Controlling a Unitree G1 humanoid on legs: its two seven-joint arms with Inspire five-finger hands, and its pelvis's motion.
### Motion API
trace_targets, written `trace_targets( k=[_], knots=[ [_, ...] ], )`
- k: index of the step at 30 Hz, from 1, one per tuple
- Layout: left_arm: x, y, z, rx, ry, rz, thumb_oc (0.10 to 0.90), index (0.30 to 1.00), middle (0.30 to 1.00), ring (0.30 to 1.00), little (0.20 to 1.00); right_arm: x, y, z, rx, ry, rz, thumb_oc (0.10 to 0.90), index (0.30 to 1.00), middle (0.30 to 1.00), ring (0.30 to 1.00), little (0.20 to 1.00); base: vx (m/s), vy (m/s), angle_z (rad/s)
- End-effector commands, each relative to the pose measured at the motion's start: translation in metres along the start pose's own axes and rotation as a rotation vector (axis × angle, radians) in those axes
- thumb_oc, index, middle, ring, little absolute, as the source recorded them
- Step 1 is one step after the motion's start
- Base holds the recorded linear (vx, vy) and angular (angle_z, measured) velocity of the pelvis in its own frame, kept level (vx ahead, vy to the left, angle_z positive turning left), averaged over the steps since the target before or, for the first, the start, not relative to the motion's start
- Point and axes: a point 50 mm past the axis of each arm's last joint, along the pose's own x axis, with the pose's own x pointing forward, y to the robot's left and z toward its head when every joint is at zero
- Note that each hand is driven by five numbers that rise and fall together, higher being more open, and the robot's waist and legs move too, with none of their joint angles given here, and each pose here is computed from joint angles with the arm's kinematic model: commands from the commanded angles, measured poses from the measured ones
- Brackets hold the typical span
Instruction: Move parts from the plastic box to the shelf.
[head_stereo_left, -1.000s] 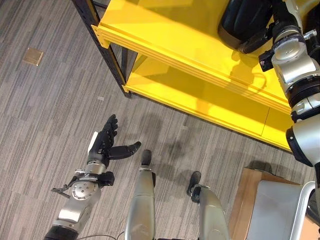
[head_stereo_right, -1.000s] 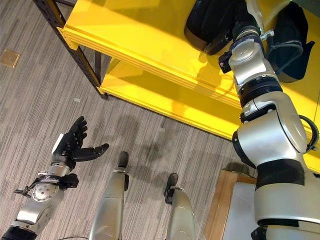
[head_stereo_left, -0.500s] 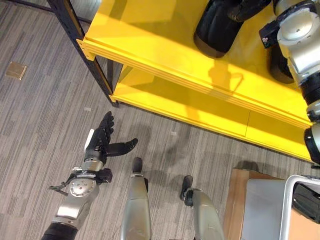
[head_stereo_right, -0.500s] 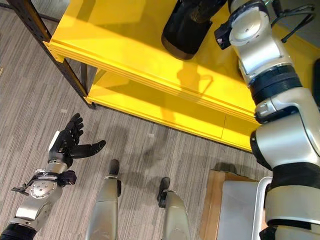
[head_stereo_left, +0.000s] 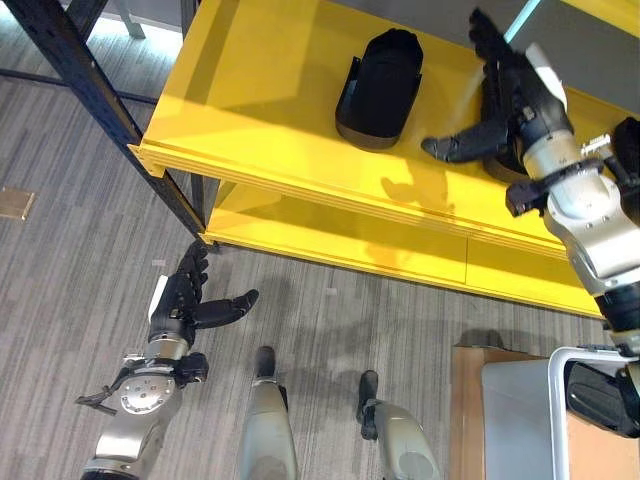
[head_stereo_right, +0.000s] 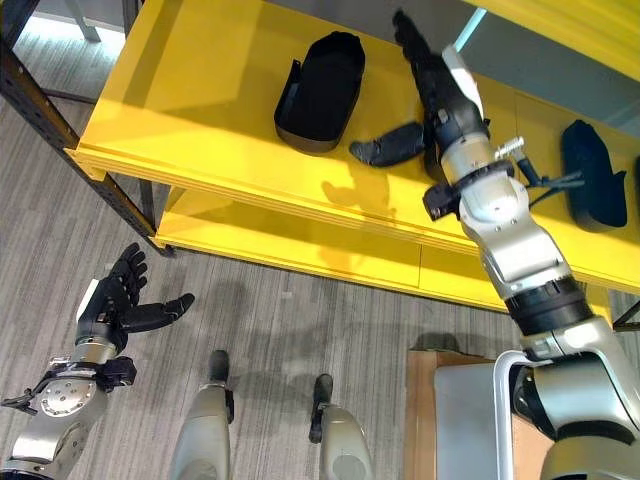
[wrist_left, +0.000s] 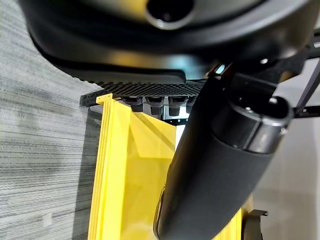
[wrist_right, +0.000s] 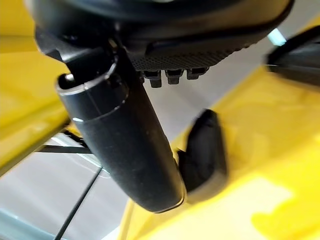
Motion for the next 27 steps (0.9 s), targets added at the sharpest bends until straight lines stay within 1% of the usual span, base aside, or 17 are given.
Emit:
trace_targets(
  k=[1,2,4,7,9,13,19,27],
  knots=[
    [-0.014,-0.006,0.011,0.023,-0.087,-0.061,0.9,1.0,1.0,1.0,1.0,-0.015,-0.014,0.016,0.08,-0.122,0.016,0.9,1.0,1.0,1.0,1.0,0.06,-0.027,0.05],
    [-0.014,-0.006,0.011,0.024,-0.085,-0.063,0.9,1.0,1.0,1.0,1.0,-0.016,-0.014,0.016,0.081,-0.12,0.015,0.9,1.0,1.0,1.0,1.0,0.05,-0.025,0.03],
    [-0.017,-0.007,0.009,0.021,-0.077,-0.066,0.9,1.0,1.0,1.0,1.0,-0.03,-0.013,0.004,0.111,-0.081,0.025,0.9,1.0,1.0,1.0,1.0,0.05,-0.015,0.01],
    [-0.02,-0.008,0.003,0.018,-0.055,-0.065,0.9,1.0,1.0,1.0,1.0,-0.042,-0.014,-0.004,0.118,-0.048,0.028,0.9,1.0,1.0,1.0,1.0,0.06,-0.005,0.06],
    [-0.024,-0.011,-0.003,-0.004,-0.035,-0.057,0.9,1.0,1.0,1.0,1.0,-0.049,-0.009,-0.007,0.158,-0.044,0.039,0.9,1.0,1.0,1.0,1.0,0.06,0.011,0.04],
    [-0.026,-0.015,-0.009,-0.023,-0.013,-0.052,0.9,1.0,1.0,1.0,1.0,-0.058,-0.003,-0.011,0.172,-0.045,0.032,0.9,1.0,1.0,1.0,1.0,0.05,0.015,-0.01],
    [-0.028,-0.024,-0.016,-0.055,0.003,-0.05,0.9,1.0,1.0,1.0,1.0,-0.064,0.018,-0.015,0.243,-0.055,0.044,0.9,1.0,1.0,1.0,1.0,0.04,0.019,-0.06],
    [-0.026,-0.034,-0.021,-0.079,0.015,-0.042,0.9,1.0,1.0,1.0,1.0,-0.064,0.056,-0.024,0.403,-0.045,0.05,0.9,1.0,1.0,1.0,1.0,0.01,0.016,-0.08]
  ],
)
